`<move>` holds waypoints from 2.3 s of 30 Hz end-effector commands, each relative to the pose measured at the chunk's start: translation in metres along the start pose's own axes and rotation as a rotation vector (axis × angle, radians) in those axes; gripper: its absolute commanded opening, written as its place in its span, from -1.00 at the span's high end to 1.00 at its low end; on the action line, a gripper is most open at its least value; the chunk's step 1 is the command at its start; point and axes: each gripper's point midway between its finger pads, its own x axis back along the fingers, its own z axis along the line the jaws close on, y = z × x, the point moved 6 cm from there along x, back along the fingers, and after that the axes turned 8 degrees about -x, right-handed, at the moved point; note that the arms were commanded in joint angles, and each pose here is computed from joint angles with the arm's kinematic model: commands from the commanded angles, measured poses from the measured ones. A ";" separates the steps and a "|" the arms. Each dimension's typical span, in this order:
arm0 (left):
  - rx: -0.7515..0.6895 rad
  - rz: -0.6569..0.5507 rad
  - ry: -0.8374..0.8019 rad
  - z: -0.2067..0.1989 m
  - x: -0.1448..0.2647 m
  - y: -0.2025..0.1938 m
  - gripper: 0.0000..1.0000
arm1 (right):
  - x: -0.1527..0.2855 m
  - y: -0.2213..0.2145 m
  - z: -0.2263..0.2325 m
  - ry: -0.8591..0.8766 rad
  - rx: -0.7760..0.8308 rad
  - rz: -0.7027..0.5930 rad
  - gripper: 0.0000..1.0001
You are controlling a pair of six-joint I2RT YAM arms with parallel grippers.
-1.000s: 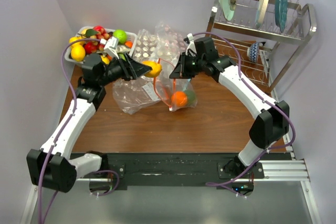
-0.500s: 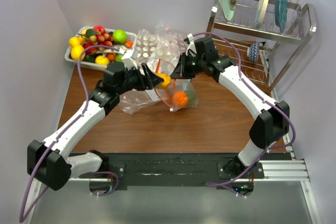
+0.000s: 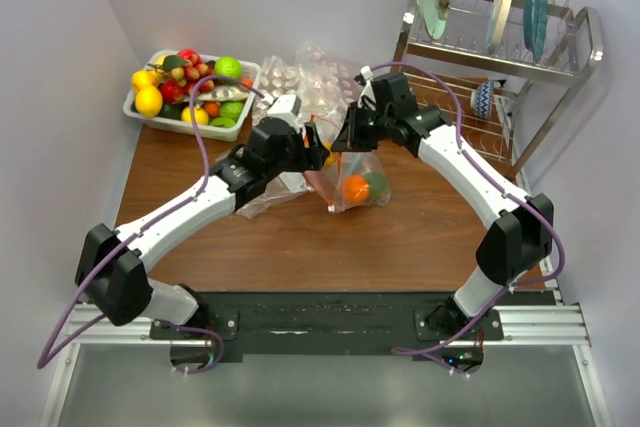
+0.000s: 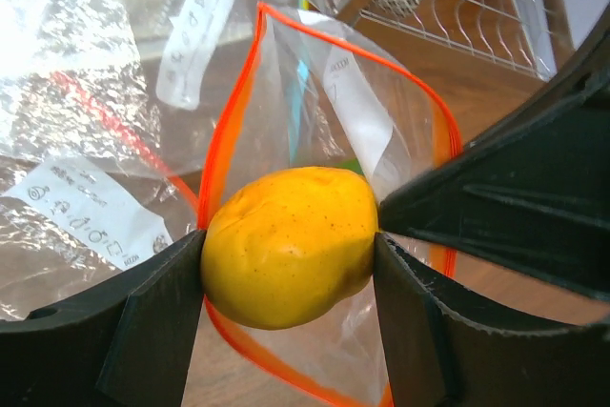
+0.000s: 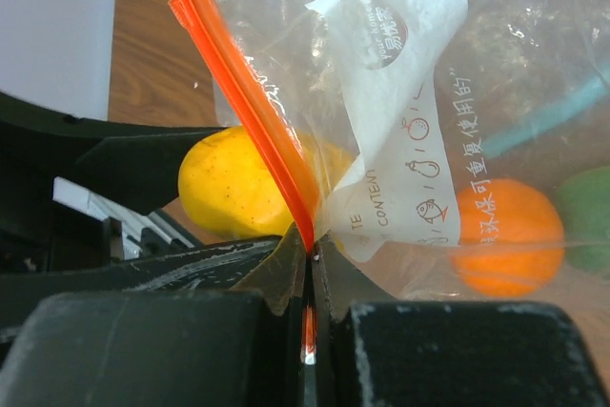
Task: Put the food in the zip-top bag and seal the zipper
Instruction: Place the fake fruit in the zipper food storage bag, then pick up the fake fruit from the bin.
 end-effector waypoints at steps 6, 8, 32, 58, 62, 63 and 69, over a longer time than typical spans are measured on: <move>-0.032 -0.158 0.062 -0.023 -0.029 0.037 -0.06 | 0.029 0.012 0.028 0.090 0.034 -0.058 1.00; -0.021 -0.158 0.041 -0.025 -0.036 0.036 -0.18 | 0.033 0.012 0.029 0.089 0.035 -0.061 1.00; -0.060 -0.133 -0.016 0.021 0.046 0.111 -0.96 | 0.026 0.008 0.008 0.075 -0.012 -0.063 1.00; 0.145 -0.192 0.612 0.304 0.046 0.174 -0.97 | 0.013 0.003 -0.002 0.077 0.000 -0.025 1.00; 0.203 -0.194 0.575 0.323 0.044 0.168 -0.96 | 0.012 0.004 -0.001 0.089 0.005 -0.024 1.00; 0.223 -0.196 0.564 0.329 0.043 0.165 -0.96 | 0.010 0.004 -0.001 0.091 0.005 -0.022 1.00; 0.362 -0.335 0.498 0.368 0.057 0.171 -0.86 | 0.006 0.003 -0.001 0.114 0.001 -0.011 1.00</move>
